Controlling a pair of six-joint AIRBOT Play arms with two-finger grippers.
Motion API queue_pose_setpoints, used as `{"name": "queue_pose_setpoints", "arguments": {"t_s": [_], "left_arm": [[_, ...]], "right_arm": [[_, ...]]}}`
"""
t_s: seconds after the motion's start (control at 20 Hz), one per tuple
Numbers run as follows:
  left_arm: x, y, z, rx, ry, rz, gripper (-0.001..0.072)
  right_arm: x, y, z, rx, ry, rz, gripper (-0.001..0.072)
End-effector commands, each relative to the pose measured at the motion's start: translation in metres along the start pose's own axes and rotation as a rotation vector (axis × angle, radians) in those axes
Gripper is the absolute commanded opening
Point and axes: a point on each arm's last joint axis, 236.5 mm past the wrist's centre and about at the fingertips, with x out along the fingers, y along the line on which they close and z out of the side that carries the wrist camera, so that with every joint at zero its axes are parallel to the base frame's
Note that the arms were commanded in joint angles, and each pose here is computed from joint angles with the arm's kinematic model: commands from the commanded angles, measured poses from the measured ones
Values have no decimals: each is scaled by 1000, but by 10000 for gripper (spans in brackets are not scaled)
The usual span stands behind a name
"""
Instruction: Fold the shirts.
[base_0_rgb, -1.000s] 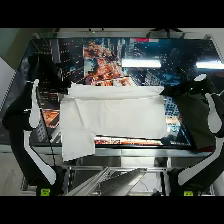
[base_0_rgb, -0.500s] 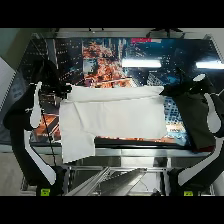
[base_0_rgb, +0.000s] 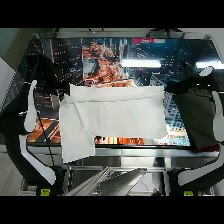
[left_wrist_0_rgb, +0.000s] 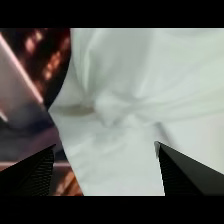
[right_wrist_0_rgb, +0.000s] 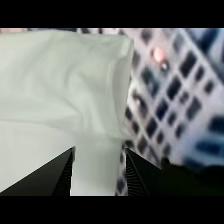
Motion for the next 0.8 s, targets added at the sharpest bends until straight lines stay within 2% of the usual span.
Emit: {"name": "queue_pose_setpoints", "arguments": {"t_s": [0.0, 0.2, 0.35, 0.55, 0.75], "left_arm": [[-13, 0, -54, -4, 57, -8, 690], [17, 2, -163, -61, 195, -46, 689], [47, -15, -228, -105, 288, -154, 689], [70, -36, -269, -141, 361, -263, 689], [97, -57, -259, -155, 269, -348, 689]], "right_arm": [[-27, -5, -51, 89, 135, -37, 373], [-18, -5, -143, 207, 283, -7, 369], [-12, -9, -185, 267, 301, -4, 368], [-1, -8, -227, 274, 354, 16, 368], [8, -6, -224, 273, 318, 32, 364]]}}
